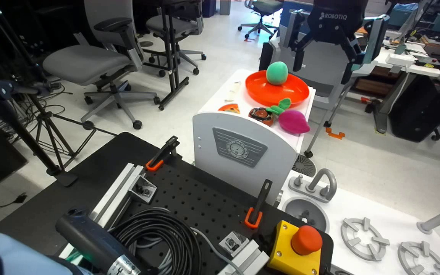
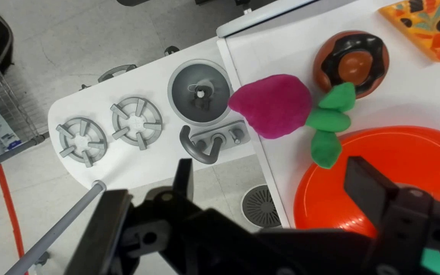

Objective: Pick up the purple toy and put it in the orange plate.

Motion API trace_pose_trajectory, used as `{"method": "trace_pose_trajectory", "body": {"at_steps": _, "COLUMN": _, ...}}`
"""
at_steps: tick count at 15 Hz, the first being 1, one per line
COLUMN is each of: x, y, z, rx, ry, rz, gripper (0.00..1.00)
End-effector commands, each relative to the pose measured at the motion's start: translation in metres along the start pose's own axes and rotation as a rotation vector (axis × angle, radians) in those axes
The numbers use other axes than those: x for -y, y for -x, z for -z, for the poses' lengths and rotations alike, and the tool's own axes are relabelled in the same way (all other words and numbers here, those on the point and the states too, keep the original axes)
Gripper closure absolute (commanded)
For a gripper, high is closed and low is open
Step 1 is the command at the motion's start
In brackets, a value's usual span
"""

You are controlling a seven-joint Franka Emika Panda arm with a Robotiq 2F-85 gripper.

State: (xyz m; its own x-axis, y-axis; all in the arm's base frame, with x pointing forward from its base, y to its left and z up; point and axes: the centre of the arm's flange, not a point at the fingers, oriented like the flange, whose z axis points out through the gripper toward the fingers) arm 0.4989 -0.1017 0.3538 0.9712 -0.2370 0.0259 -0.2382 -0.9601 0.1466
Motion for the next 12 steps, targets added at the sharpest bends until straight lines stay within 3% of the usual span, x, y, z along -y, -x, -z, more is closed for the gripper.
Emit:
{"method": "trace_pose_trajectory", "body": {"at_steps": 1, "x": -0.0016, "y": 0.0134, "z": -0.0063, "rx": -0.046, "ry": 0.005, "rz": 0.000, "gripper": 0.00}}
{"method": "trace_pose_trajectory", "body": {"at_steps": 12, "x": 0.0054, "y": 0.0207, "z": -0.0097, "rx": -0.144, "ry": -0.120, "rz": -0.070, "gripper": 0.00}}
